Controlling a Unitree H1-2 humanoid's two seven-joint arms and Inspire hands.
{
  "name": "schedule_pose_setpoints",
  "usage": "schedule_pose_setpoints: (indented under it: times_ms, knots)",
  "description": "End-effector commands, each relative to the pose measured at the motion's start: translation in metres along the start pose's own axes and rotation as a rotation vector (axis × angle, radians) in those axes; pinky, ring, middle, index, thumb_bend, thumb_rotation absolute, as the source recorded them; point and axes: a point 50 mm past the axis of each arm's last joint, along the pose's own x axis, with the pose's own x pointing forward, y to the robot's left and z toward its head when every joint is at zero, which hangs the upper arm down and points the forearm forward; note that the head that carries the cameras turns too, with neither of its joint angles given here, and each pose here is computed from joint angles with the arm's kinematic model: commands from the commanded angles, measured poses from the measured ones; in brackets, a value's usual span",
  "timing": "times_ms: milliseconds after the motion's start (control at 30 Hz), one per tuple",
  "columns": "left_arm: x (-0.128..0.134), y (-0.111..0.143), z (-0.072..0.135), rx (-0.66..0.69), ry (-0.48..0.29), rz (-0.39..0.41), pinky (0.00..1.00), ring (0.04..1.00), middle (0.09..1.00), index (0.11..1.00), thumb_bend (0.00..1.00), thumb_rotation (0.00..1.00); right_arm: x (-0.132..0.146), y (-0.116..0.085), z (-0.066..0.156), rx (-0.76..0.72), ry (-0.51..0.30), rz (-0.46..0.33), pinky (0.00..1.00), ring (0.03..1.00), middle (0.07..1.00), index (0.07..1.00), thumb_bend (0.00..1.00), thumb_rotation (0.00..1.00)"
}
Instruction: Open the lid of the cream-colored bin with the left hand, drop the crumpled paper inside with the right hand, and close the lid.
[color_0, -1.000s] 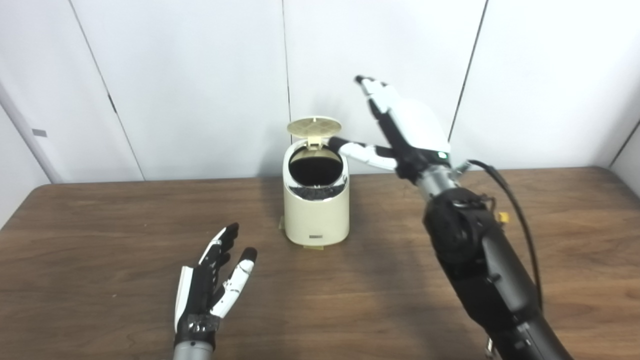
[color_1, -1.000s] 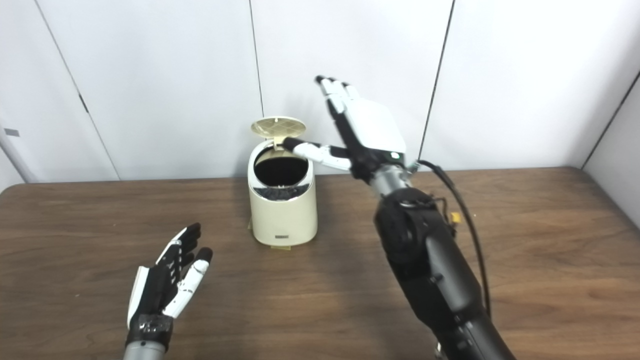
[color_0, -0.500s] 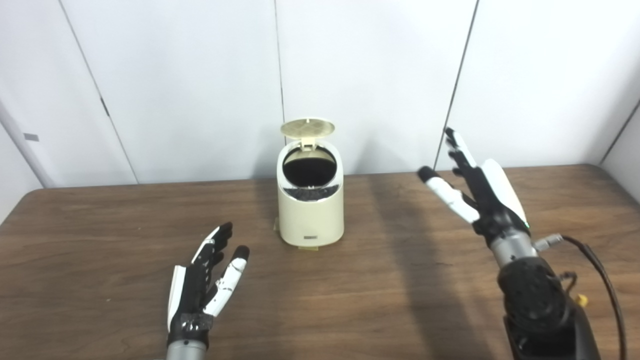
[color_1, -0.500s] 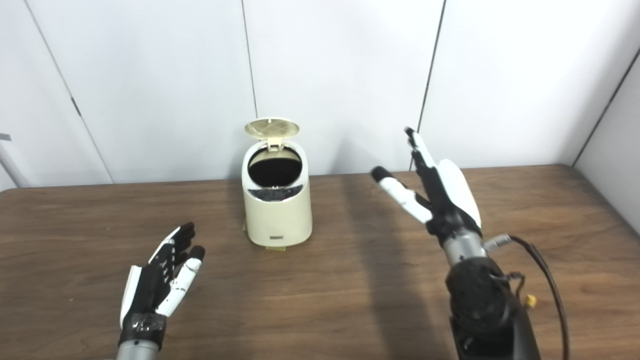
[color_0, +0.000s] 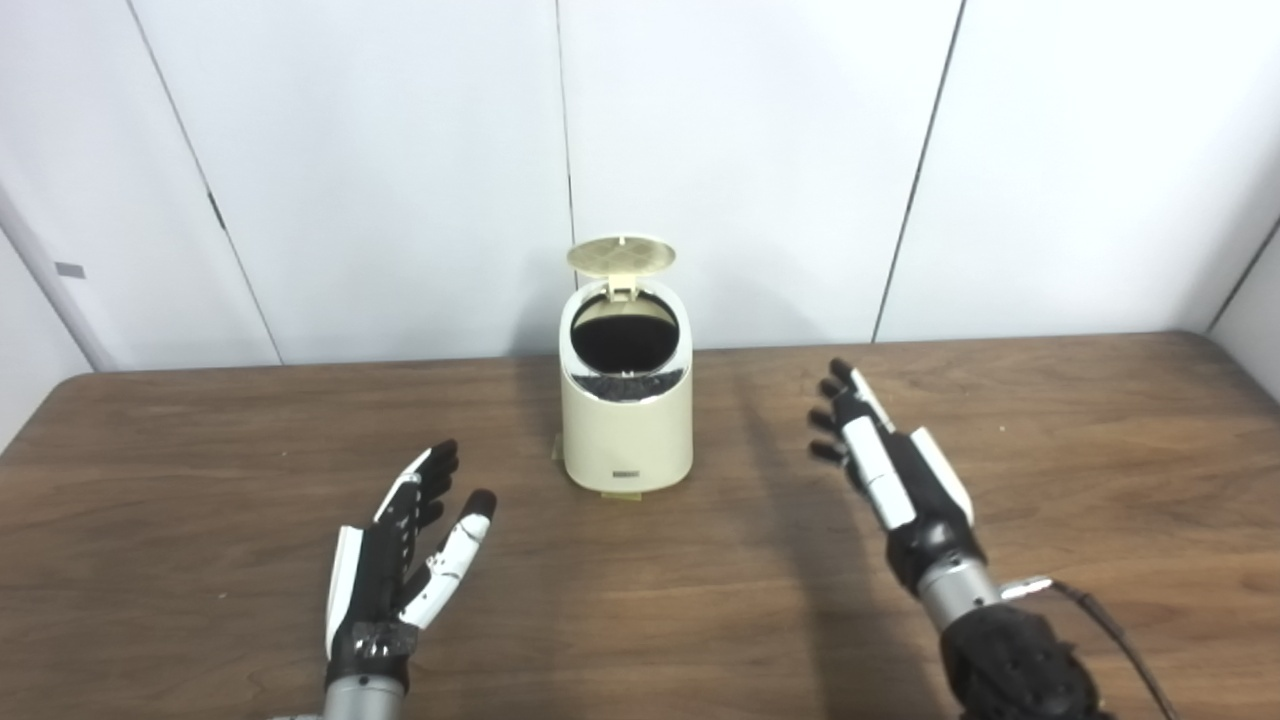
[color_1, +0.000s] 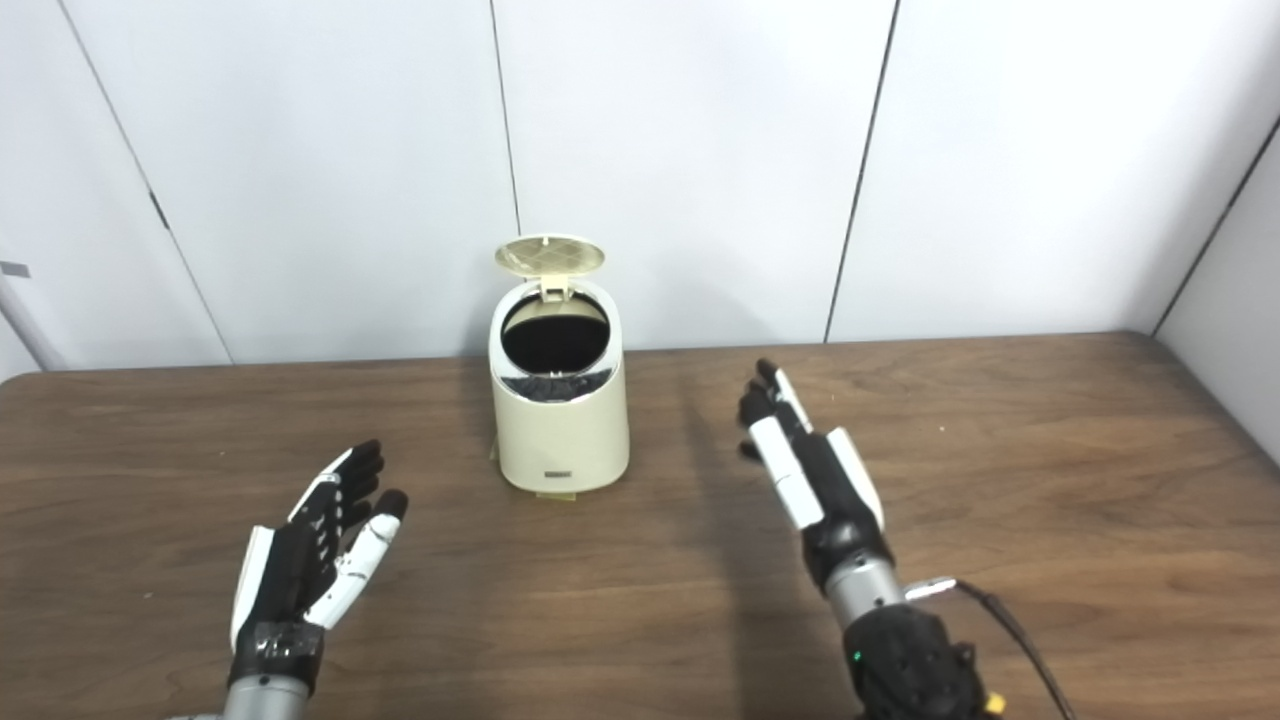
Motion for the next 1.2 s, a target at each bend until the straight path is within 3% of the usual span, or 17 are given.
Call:
schedule_pose_setpoints:
  times_ms: [0,167,300,400,667,833,933,1167]
  knots:
    - [0.013,0.005,0.020,0.005,-0.096,0.011,0.91,0.911,0.889,0.917,0.64,0.66,0.007,0.005,0.012,0.052,-0.051,-0.015,0.93,0.935,0.971,1.000,0.62,1.00]
    - [0.040,0.014,0.035,0.062,-0.146,-0.054,0.92,0.924,0.914,0.963,0.64,0.72,0.007,0.006,0.002,0.070,-0.043,-0.031,0.97,0.942,0.969,1.000,0.57,1.00]
    - [0.070,0.022,0.055,0.081,-0.181,-0.071,0.92,0.946,0.943,0.983,0.66,0.73,0.007,0.005,-0.005,0.071,-0.045,-0.064,0.98,0.939,0.964,1.000,0.59,1.00]
    - [0.094,0.027,0.070,0.091,-0.210,-0.075,0.87,0.952,0.961,0.984,0.67,0.72,0.007,0.003,-0.010,0.040,-0.051,-0.089,0.97,0.934,0.956,1.000,0.58,1.00]
    - [0.134,0.041,0.098,0.190,-0.257,-0.083,0.94,0.953,0.960,0.985,0.67,0.74,0.001,0.000,-0.020,-0.007,-0.056,-0.116,0.96,0.919,0.948,1.000,0.54,1.00]
    - [0.153,0.038,0.114,0.230,-0.290,-0.103,0.93,0.944,0.957,0.984,0.66,0.75,-0.003,-0.002,-0.024,-0.021,-0.053,-0.128,0.93,0.891,0.930,0.991,0.54,1.00]
    - [0.165,0.033,0.125,0.248,-0.305,-0.117,0.91,0.935,0.953,0.977,0.67,0.75,-0.006,-0.003,-0.028,0.029,-0.055,-0.125,0.99,0.907,0.943,0.995,0.57,1.00]
    - [0.192,0.012,0.147,0.319,-0.341,-0.183,0.90,0.948,0.959,0.987,0.71,0.77,-0.010,-0.003,-0.032,0.048,-0.049,-0.122,1.00,0.920,0.946,0.999,0.57,1.00]
